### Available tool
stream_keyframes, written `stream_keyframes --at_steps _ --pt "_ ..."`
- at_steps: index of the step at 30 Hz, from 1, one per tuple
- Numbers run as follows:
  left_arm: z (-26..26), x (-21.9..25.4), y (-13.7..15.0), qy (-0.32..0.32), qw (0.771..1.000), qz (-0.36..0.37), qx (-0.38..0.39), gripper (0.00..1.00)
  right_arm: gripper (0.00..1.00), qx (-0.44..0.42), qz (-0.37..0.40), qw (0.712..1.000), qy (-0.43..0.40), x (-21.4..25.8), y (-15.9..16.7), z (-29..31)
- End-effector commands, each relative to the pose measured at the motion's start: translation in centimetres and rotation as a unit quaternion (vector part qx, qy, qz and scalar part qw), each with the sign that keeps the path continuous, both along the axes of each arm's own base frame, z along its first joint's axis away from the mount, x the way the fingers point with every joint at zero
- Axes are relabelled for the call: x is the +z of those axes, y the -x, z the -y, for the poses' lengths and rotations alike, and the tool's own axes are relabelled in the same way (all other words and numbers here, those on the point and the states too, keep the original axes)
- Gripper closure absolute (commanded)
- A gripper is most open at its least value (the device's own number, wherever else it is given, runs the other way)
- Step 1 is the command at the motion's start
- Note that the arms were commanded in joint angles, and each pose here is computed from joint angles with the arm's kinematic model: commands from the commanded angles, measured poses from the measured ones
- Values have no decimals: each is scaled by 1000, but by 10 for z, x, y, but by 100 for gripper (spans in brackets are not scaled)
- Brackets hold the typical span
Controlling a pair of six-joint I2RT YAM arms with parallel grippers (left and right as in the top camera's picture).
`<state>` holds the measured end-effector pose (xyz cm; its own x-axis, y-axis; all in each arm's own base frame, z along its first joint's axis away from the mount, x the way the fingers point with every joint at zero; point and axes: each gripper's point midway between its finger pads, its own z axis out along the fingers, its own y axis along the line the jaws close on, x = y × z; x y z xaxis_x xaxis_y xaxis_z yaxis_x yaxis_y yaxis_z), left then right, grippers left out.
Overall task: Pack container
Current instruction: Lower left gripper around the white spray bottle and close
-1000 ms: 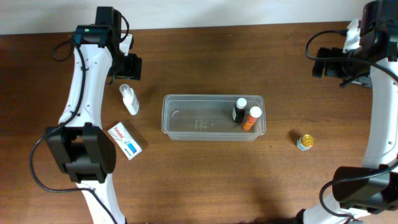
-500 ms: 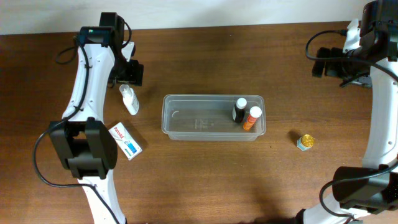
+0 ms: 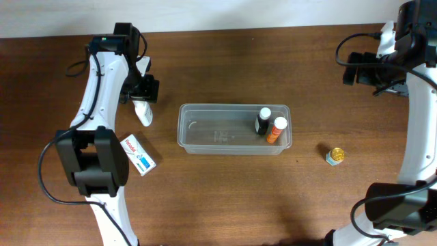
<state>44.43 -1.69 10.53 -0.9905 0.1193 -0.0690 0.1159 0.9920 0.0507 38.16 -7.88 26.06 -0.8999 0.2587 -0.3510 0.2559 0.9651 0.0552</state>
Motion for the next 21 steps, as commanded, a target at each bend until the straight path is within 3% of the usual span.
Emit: stream_keyframes --at_steps 1,21 --pt "2 -7 3 15 1000 -13 0 19 2 -6 11 1000 6 8 1 3" --pt "2 -9 7 13 1000 -21 0 19 2 -6 11 1000 6 8 1 3"
